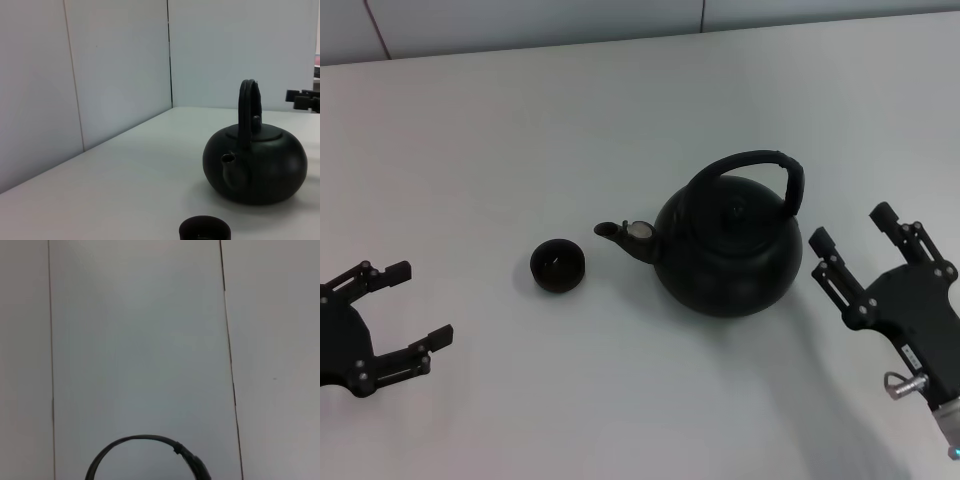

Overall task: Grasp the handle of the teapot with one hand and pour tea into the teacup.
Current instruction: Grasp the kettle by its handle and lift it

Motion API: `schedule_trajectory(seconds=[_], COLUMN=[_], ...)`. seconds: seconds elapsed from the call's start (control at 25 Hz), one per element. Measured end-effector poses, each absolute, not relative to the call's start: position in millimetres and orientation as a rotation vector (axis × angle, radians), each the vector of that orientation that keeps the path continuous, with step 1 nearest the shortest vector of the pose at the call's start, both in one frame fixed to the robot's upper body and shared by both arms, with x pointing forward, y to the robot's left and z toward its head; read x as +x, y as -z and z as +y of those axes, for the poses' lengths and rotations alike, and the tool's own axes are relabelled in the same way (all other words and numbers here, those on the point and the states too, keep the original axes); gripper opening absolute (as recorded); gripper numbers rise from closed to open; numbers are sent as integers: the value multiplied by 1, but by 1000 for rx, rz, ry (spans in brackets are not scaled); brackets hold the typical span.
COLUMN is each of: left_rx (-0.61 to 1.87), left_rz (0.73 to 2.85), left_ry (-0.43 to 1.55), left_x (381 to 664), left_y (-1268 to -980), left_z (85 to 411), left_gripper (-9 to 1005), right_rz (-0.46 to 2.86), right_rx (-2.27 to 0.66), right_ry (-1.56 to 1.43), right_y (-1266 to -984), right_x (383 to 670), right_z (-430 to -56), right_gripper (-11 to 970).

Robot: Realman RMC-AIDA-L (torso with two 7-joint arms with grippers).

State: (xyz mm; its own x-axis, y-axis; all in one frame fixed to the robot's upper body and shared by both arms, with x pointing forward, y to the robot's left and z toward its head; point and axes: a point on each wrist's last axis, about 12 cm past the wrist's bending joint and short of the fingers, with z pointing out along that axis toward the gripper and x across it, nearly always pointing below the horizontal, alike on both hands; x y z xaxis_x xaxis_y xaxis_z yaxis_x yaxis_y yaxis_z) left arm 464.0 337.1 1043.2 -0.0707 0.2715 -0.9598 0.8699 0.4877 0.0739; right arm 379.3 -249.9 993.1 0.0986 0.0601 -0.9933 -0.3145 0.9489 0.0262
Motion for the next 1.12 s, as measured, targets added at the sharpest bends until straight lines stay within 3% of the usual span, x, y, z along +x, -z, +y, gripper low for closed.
schedule_trajectory(seconds=[0.68, 1.12], left_rx=[984, 972], left_rz=[1593, 1588], left_ry=[659, 661], left_x=[466, 466], left_y=[-1045, -1046], left_z=[337, 336], left_gripper=[859, 859], right_rz=[1490, 1498], right_rx=[-262, -277], right_ry=[-281, -279], right_y=[-994, -996], right_x=[427, 441], right_z=[-243, -240], right_gripper=[722, 722])
